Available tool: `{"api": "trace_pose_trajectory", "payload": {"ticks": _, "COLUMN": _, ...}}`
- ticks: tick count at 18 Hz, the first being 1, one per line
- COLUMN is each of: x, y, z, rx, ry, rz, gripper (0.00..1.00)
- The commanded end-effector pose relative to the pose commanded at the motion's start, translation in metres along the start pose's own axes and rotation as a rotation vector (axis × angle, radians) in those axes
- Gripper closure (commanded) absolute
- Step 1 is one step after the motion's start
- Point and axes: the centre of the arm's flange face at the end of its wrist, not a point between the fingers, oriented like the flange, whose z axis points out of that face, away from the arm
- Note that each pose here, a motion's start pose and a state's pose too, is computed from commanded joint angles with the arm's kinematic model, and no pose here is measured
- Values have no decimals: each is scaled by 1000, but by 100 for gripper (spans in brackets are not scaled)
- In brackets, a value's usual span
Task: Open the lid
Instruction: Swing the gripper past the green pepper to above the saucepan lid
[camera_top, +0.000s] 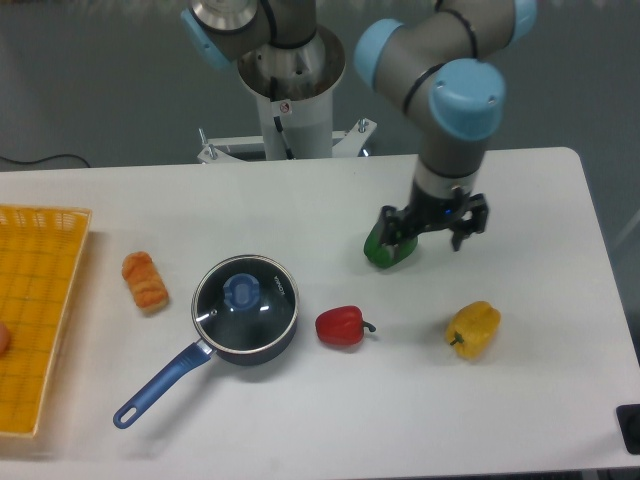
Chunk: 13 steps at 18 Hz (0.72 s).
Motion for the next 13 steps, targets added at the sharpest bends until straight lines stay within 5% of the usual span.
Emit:
{"api": "trace_pose_trajectory", "payload": {"ticks": 5, "x": 6, "y": -7, "z": -4, "rx": 27, "ry": -30, "rz": 18, "gripper": 0}}
{"api": "trace_pose_trajectory", "payload": {"ticks": 9, "x": 55, "y": -10, "z": -7, "rx": 34, "ry": -33, "rz": 76, "gripper": 0}}
{"api": "trace_pose_trajectory", "payload": {"ticks": 13, "x": 119, "y": -6, "z": 9, "rx": 19, "ry": -33, "rz": 25, "gripper": 0}}
